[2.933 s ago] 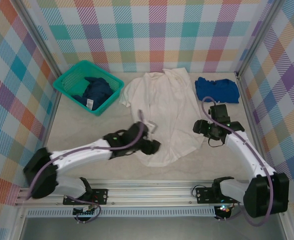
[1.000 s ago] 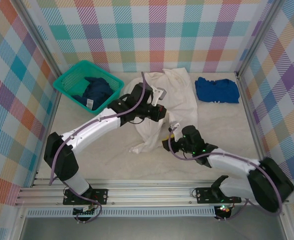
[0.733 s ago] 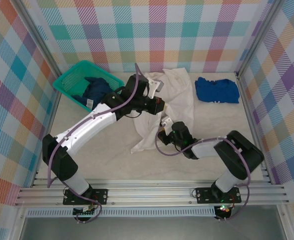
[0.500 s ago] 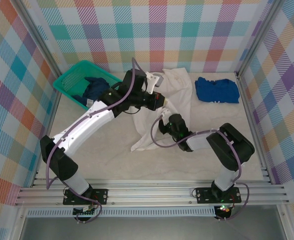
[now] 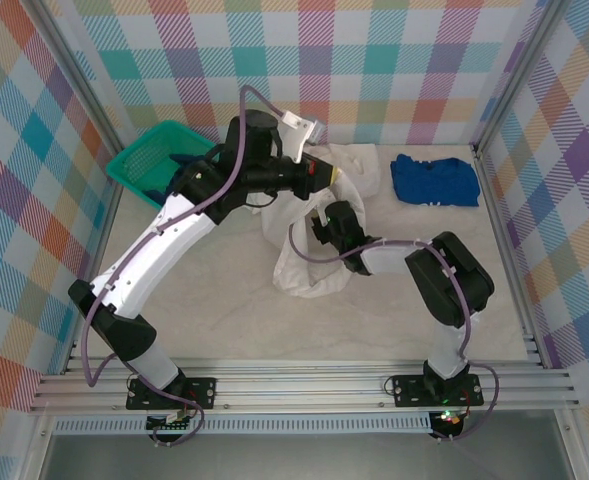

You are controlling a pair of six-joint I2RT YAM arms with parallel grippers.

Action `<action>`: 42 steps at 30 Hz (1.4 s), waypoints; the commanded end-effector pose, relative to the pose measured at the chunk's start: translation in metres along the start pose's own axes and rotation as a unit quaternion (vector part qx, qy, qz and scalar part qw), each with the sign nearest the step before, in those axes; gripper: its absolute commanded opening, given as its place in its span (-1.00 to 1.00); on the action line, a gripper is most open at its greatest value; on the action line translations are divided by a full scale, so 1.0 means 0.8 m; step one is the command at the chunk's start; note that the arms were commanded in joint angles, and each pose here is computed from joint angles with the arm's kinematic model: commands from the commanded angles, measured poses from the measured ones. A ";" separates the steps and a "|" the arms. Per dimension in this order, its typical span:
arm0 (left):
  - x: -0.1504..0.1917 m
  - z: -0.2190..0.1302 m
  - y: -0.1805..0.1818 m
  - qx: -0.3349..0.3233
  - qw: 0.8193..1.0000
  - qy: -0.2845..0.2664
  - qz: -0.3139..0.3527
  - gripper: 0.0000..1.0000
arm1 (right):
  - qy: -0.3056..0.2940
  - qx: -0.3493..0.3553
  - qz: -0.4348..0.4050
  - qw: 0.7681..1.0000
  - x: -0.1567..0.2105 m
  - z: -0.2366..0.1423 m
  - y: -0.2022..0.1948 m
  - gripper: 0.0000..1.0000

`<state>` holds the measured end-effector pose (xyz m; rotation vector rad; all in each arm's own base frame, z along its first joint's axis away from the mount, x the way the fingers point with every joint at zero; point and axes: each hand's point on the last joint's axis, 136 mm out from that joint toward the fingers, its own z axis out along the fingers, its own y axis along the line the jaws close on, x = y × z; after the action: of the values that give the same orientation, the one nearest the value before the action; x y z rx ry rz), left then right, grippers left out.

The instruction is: Fold the inside-out t-shirt

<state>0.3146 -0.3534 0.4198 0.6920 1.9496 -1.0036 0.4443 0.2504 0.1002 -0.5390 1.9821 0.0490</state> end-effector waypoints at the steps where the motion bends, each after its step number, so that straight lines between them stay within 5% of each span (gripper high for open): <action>1: -0.036 -0.038 -0.028 0.024 0.998 -0.042 0.033 -1.00 | 0.051 0.025 0.036 0.998 0.011 0.012 -0.025 -0.40; 15: -0.123 -0.126 -0.111 0.105 0.978 -0.156 0.089 -1.00 | 0.120 0.039 0.019 0.992 0.002 0.069 -0.034 -0.19; 23: -0.099 -0.115 -0.027 -0.069 0.984 -0.137 0.090 -1.00 | 0.079 -0.120 0.109 0.984 -0.034 0.023 -0.008 -0.01; 27: -0.074 -0.100 -0.010 -0.081 0.986 -0.121 0.085 -1.00 | 0.072 -0.163 0.120 0.977 -0.039 0.002 0.004 0.01; 42: -0.130 -0.162 -0.106 0.064 0.970 -0.205 0.113 -1.00 | 0.168 -0.067 0.001 0.984 0.022 0.070 -0.013 0.15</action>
<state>0.2797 -0.3157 0.5193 0.6987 1.6492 -0.9641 0.4858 0.2496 0.0672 -0.5618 2.3152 0.2235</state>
